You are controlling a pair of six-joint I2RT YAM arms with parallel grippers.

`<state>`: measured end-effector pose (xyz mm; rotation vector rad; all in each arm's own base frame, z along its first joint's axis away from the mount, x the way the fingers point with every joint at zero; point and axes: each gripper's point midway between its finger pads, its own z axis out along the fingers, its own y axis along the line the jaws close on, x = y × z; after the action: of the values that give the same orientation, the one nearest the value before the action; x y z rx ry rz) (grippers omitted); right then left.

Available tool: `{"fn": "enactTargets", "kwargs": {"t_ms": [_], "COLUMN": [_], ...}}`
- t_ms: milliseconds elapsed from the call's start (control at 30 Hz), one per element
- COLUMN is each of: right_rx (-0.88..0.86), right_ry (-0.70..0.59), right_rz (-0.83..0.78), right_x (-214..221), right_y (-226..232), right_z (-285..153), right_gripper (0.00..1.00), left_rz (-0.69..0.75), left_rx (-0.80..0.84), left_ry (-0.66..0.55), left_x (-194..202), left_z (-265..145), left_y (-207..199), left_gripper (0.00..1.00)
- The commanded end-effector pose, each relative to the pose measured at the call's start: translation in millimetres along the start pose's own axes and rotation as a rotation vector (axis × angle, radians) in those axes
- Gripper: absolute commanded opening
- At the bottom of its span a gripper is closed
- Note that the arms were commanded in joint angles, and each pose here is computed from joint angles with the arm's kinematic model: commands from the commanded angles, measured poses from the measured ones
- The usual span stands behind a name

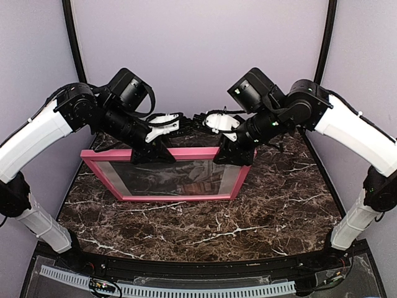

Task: Put the photo into the frame
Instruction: Turn over the photo frame.

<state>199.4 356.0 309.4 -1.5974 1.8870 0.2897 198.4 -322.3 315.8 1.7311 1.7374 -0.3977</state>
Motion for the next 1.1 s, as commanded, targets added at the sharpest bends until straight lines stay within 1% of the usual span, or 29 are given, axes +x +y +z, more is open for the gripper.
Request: {"fn": "enactTargets", "kwargs": {"t_ms": [0,233,267,333,367,433,467,500,533,567,600,633,667,700,733,767,800,833,933,967,1000,1033,1067], "right_rx": [0.019,-0.006,-0.012,-0.02,-0.021,-0.02,-0.018,-0.017,-0.016,-0.014,-0.012,-0.01,-0.009,-0.01,-0.007,-0.003,0.002,0.006,0.024,0.031,0.043,0.058,0.047], "right_ry": [0.026,0.029,0.028,0.026,0.024,0.018,0.013,0.008,0.0,-0.009,-0.023,-0.035,-0.047,-0.056,-0.066,-0.075,-0.081,-0.088,-0.108,-0.119,-0.13,-0.146,-0.172], "right_rz": [0.035,0.037,0.037,0.037,0.036,0.035,0.035,0.035,0.035,0.034,0.035,0.037,0.04,0.043,0.047,0.056,0.065,0.08,0.134,0.153,0.175,0.2,0.226], "right_x": [3.6,5.3,5.5,5.4,5.2,5.1,4.9,4.7,4.1,3.5,1.9,0.5,-0.8,-1.6,-3.0,-4.4,-5.2,-6.3,-8.7,-10.1,-11.5,-13.7,-17.8], "right_y": [-2.4,2.4,3.6,5.0,5.3,5.3,5.0,5.2,5.0,5.3,5.0,4.5,4.5,4.6,3.6,2.4,0.3,-1.9,-14.7,-19.3,-25.8,-33.1,-37.2], "right_z": [8.4,8.2,8.3,7.8,7.7,5.9,5.0,3.4,1.6,-0.8,-3.4,-5.8,-8.9,-10.9,-13.4,-16.2,-18.4,-20.7,-26.0,-28.3,-31.1,-34.6,-38.8], "right_gripper": [0.27,0.18,0.15,0.07,0.03,0.0,0.0,0.0,0.0,0.0,0.0,0.0,0.0,0.0,0.0,0.0,0.0,0.0,0.0,0.0,0.0,0.0,0.0], "left_rz": [-0.024,-0.02,-0.019,-0.018,-0.015,-0.011,-0.01,-0.006,-0.006,-0.002,-0.003,0.002,0.002,0.007,0.007,0.014,0.018,0.018,0.013,0.002,-0.004,-0.024,-0.05], "left_rx": [-0.058,-0.068,-0.068,-0.074,-0.084,-0.098,-0.102,-0.119,-0.122,-0.141,-0.143,-0.165,-0.17,-0.195,-0.199,-0.228,-0.243,-0.253,-0.323,-0.337,-0.386,-0.404,-0.464], "left_ry": [-0.161,-0.162,-0.163,-0.164,-0.172,-0.181,-0.181,-0.194,-0.194,-0.211,-0.208,-0.231,-0.232,-0.256,-0.255,-0.282,-0.299,-0.3,-0.352,-0.353,-0.38,-0.379,-0.404], "left_x": [-30.2,-26.5,-26.1,-24.8,-26.1,-26.6,-25.8,-27.6,-26.3,-28.5,-26.3,-29.2,-27.0,-30.0,-27.0,-30.1,-30.1,-27.7,-29.5,-26.8,-28.3,-24.5,-24.4], "left_z": [-27.0,-23.7,-23.3,-22.0,-23.2,-24.2,-23.6,-26.9,-26.5,-31.1,-29.5,-36.1,-35.5,-42.7,-41.3,-50.6,-55.6,-56.0,-77.4,-78.2,-91.1,-91.5,-105.9], "left_y": [9.6,11.1,11.1,12.2,13.6,15.1,15.5,17.2,17.1,19.1,18.9,20.6,20.1,22.2,21.4,23.3,22.8,22.7,26.6,27.4,31.8,33.9,40.3], "left_gripper": [0.0,0.0,0.0,0.05,0.1,0.21,0.3,0.34,0.43,0.47,0.55,0.62,0.74,0.79,0.89,0.94,0.98,0.99,0.99,0.99,0.99,0.99,0.99]}}
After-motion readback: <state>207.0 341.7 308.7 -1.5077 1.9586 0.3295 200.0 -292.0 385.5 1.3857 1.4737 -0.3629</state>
